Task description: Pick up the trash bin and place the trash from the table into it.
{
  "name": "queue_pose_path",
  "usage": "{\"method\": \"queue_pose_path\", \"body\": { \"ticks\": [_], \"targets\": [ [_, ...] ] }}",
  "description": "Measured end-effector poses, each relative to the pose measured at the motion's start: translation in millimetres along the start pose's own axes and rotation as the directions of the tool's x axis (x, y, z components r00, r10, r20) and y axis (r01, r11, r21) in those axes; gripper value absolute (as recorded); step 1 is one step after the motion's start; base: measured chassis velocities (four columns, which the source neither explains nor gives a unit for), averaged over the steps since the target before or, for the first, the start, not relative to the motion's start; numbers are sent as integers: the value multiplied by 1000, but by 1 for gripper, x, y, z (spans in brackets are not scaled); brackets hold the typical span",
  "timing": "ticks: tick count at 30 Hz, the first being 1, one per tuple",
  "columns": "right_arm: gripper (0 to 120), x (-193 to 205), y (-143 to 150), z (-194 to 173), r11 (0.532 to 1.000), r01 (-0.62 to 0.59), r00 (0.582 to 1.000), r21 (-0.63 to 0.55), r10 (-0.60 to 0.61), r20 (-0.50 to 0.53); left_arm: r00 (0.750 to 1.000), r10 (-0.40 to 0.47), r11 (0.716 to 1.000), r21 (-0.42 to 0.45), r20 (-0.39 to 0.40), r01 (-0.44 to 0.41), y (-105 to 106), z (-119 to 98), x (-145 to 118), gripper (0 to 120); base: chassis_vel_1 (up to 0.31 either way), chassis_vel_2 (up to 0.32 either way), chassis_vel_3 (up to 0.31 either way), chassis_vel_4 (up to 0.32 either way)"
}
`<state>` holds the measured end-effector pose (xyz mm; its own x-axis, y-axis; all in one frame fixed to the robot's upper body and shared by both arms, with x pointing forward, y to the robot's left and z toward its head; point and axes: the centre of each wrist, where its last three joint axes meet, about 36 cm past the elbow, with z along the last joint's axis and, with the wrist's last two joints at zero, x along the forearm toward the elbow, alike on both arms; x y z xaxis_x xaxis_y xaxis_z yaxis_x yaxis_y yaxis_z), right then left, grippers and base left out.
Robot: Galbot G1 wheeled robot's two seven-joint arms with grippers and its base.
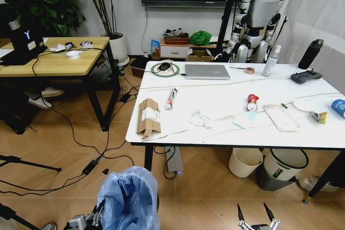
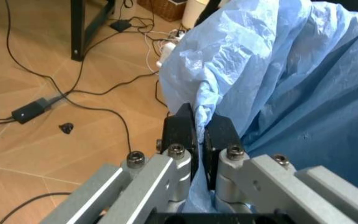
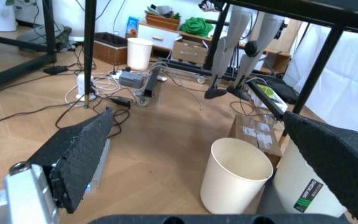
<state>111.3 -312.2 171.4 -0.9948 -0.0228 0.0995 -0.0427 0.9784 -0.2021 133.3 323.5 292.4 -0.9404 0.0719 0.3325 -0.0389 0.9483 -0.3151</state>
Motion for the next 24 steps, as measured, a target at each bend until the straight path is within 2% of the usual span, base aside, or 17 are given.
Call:
{"method": "queue_pose_path", "body": {
  "ticks": [11,18,24],
  "targets": [
    [100,-1,0,0,1000,0,1000,0,0,1,1000,9,1000,6,2,-9,-3,0,-1,0,0,0,0,0],
    [100,-1,0,0,1000,-1,1000,0,1,1,1000,15,999,47,-5,-14,-11,2,-1,0,0,0,0,0],
    [100,-1,0,0,1000,-1,1000,0,1,1,1000,15,997,78,23,-17,-18,1,-3,0,0,0,0,0]
  ]
}}
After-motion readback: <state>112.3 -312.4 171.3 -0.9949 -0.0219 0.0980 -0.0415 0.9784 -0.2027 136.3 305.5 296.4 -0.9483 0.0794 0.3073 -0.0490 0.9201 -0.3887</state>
